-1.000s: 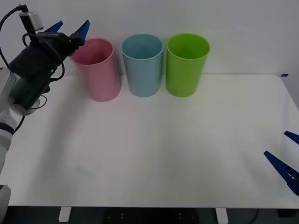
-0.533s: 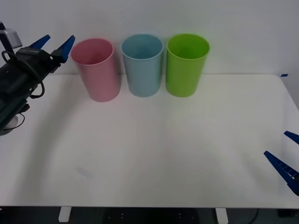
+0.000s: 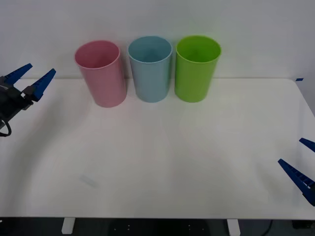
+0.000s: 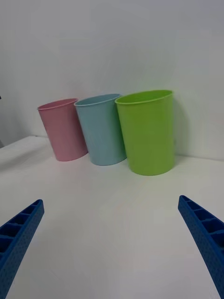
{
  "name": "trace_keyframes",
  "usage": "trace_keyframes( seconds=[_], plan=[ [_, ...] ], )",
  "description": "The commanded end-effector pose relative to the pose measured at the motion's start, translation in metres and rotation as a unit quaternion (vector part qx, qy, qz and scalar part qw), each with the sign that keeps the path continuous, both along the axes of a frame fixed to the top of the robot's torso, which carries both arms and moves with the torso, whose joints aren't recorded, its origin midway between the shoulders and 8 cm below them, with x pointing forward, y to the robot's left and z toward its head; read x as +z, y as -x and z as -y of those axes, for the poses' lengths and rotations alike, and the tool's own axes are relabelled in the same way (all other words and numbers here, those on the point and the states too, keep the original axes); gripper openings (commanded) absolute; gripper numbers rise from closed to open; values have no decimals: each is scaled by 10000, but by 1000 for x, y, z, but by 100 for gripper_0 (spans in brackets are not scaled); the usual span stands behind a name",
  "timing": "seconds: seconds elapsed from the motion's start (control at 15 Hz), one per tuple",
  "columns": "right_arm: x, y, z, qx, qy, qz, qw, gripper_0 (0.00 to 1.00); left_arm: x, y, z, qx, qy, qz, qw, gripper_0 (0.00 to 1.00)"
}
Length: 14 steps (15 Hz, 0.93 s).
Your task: Grasp the object on the table and drop it into the matching bin: aluminum can to the light blue bin, PET bottle to the pink bin.
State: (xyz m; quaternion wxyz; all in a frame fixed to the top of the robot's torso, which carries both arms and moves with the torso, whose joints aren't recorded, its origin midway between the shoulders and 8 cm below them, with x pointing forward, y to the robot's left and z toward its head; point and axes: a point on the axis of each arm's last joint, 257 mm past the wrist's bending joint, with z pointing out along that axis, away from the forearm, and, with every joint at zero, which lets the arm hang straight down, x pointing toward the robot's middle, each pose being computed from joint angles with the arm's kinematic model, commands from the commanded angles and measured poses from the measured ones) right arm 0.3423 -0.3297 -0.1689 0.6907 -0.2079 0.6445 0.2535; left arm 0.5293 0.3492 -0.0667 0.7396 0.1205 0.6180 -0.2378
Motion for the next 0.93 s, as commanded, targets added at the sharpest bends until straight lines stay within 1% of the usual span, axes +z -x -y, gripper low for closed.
trace_keyframes(
  seconds=[0.07, 0.33, 0.53, 0.6, 0.73, 0.8, 0.87, 0.93],
  plan=[
    [0, 0, 0, 0, 0, 0, 10000, 100, -16, 41, -11, -178, -174, -55, 9997, 100],
    [0, 0, 0, 0, 0, 0, 10000, 100, -34, 84, -28, -355, -415, -145, 9984, 100],
    [0, 0, 0, 0, 0, 0, 10000, 100, -50, 114, -34, -504, -597, -234, 9967, 100],
    [0, 0, 0, 0, 0, 0, 10000, 100, -55, 123, -36, -525, -741, -208, 9956, 100],
    [0, 0, 0, 0, 0, 0, 10000, 100, -69, 134, -40, -464, -1013, -203, 9936, 100],
    [0, 0, 0, 0, 0, 0, 10000, 100, -77, 142, -41, -465, -1078, -235, 9928, 100],
    [0, 0, 0, 0, 0, 0, 10000, 100, -82, 149, -41, -475, -1176, -203, 9917, 100],
    [0, 0, 0, 0, 0, 0, 10000, 100, -87, 155, -42, -475, -1192, -242, 9914, 100]
  ],
)
